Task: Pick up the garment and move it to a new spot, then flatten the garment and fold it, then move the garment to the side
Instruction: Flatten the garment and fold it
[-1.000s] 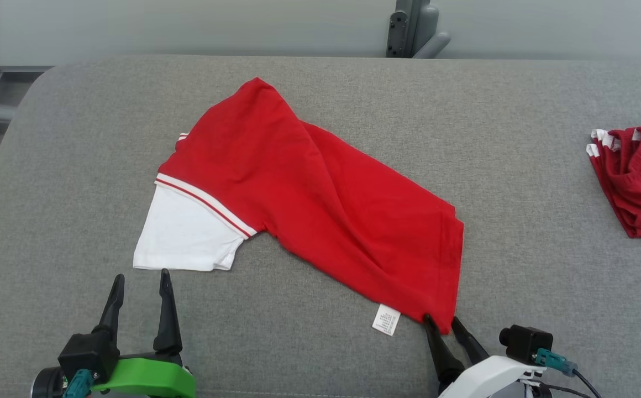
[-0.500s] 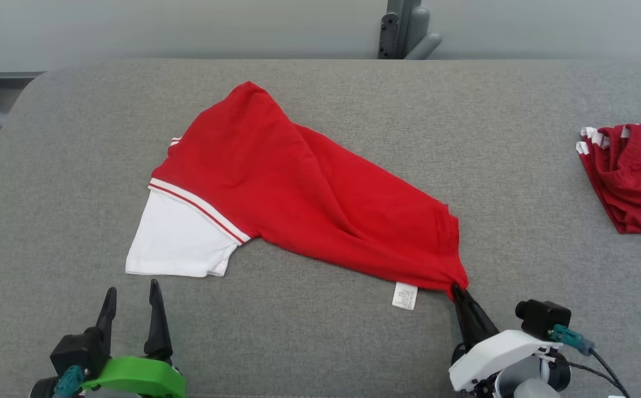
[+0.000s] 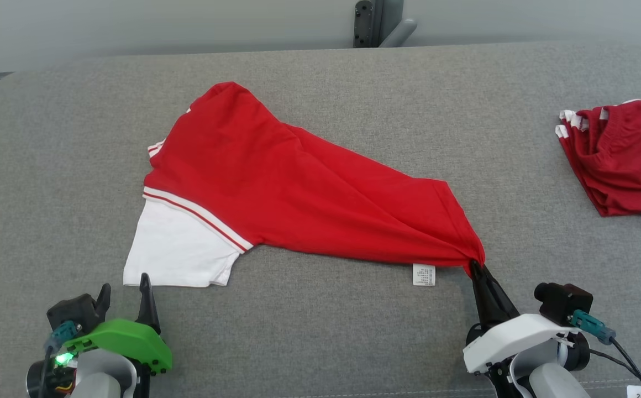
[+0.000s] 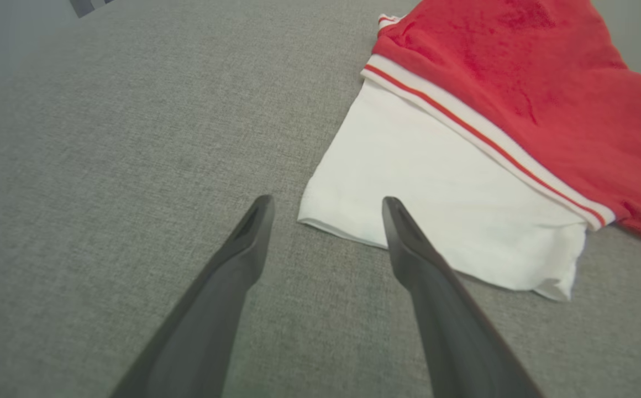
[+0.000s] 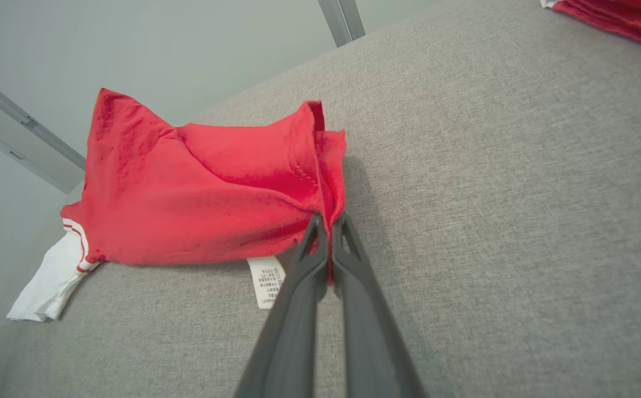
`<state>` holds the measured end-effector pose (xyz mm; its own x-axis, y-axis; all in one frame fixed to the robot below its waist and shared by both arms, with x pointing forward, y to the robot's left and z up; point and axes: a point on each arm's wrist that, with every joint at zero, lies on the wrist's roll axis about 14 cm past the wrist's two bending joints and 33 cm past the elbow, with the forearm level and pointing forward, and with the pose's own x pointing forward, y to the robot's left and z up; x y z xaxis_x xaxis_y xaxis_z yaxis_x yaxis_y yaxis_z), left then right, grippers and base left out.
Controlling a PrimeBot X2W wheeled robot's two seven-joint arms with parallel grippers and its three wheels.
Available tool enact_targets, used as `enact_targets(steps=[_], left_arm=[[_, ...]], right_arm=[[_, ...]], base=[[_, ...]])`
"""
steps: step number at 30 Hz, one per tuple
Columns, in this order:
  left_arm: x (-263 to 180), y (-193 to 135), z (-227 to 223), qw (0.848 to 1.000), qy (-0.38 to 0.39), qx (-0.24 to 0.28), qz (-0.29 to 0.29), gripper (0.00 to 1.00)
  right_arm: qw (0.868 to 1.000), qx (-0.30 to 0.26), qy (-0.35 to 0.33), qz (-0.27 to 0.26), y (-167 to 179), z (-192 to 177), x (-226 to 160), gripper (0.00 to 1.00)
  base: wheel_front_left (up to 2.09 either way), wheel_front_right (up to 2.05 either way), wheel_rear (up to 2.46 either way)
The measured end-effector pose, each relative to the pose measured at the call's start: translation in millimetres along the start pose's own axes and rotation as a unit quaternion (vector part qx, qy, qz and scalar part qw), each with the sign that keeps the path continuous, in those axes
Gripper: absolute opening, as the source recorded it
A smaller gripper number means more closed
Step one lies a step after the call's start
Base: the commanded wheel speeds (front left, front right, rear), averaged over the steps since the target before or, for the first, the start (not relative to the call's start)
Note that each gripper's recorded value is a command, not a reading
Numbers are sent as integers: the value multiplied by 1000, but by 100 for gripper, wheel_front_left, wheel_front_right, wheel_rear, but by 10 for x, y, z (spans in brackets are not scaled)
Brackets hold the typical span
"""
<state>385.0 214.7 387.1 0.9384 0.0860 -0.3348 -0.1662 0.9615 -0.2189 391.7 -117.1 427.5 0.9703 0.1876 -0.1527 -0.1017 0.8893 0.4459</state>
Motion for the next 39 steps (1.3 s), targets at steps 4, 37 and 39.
enact_targets(steps=[4,37,39], left_arm=[[165,-14,-63,1000,25,12,0,100],[-245,-623,1614,957,-267,-38,-108,0],[-420,-708,1814,944,-303,-41,-126,0]], right_arm=[[1000,-2,2,-3,-31,-4,14,0],[982,87,-155,56,332,1114,-86,0],[978,91,-174,70,394,1275,-165,0]], base=[[0,0,0],[0,0,0],[0,0,0]])
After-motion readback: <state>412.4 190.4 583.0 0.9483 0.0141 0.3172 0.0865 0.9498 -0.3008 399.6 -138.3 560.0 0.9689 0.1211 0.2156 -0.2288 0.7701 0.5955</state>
